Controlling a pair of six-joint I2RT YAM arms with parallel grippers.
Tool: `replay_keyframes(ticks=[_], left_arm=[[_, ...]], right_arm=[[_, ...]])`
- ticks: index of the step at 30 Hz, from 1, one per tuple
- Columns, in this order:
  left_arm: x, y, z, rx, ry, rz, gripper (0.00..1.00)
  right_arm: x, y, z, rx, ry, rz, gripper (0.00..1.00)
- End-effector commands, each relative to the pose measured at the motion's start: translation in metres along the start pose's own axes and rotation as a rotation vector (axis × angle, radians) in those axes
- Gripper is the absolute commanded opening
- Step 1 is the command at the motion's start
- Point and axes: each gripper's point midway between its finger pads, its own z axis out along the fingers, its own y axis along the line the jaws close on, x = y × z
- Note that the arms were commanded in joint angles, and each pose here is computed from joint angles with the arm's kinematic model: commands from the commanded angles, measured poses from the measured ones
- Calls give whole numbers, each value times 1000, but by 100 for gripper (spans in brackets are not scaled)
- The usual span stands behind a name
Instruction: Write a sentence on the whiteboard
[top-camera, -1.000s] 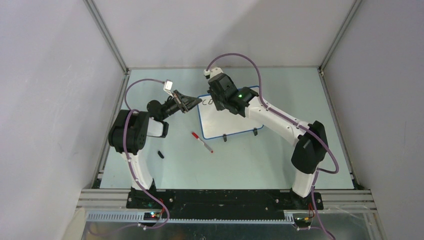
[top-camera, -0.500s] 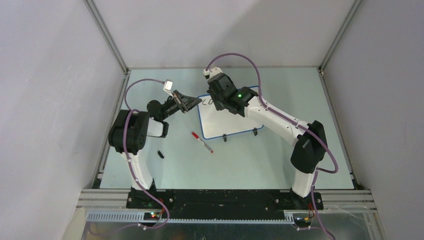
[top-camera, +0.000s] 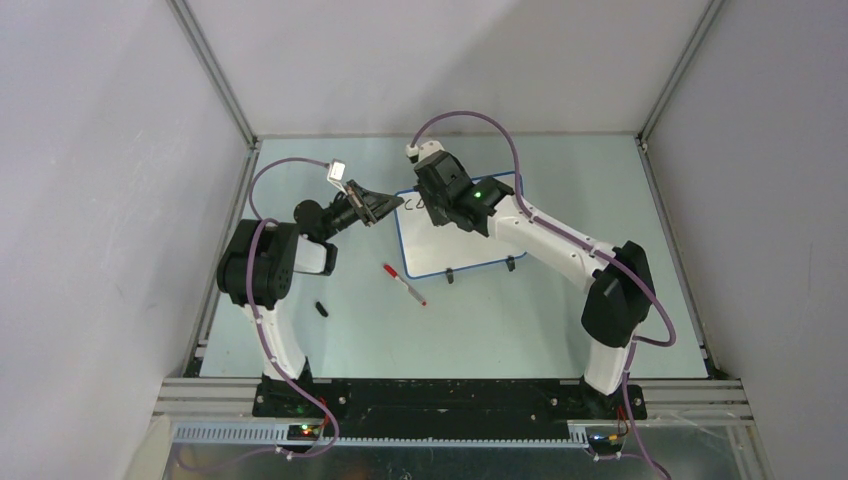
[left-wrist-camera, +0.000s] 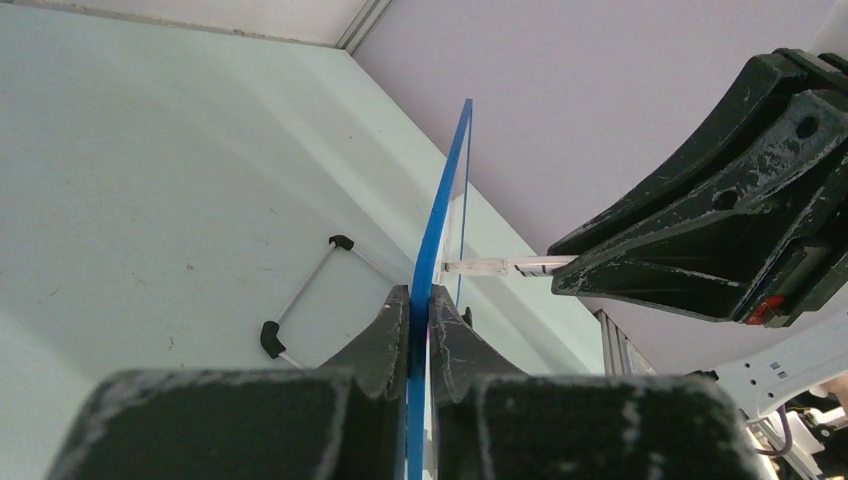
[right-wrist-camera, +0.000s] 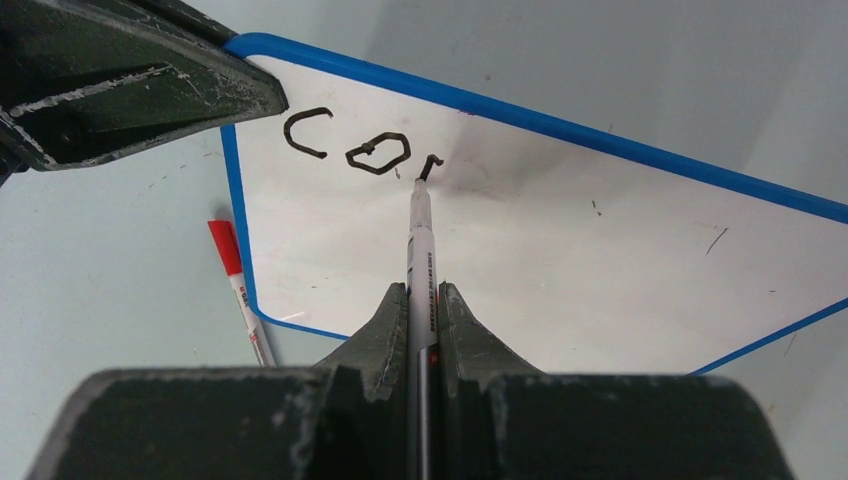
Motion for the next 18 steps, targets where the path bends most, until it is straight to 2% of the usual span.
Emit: replay_keyframes(ticks=[1,18], left_arm=[[-14,-25,2,67,-26,100,5],[-14,-26,3,70,-25,101,5]], right_arm=[[-2,-7,-7,15,-13,15,0],[-13,-25,-10,71,-36,38,0]])
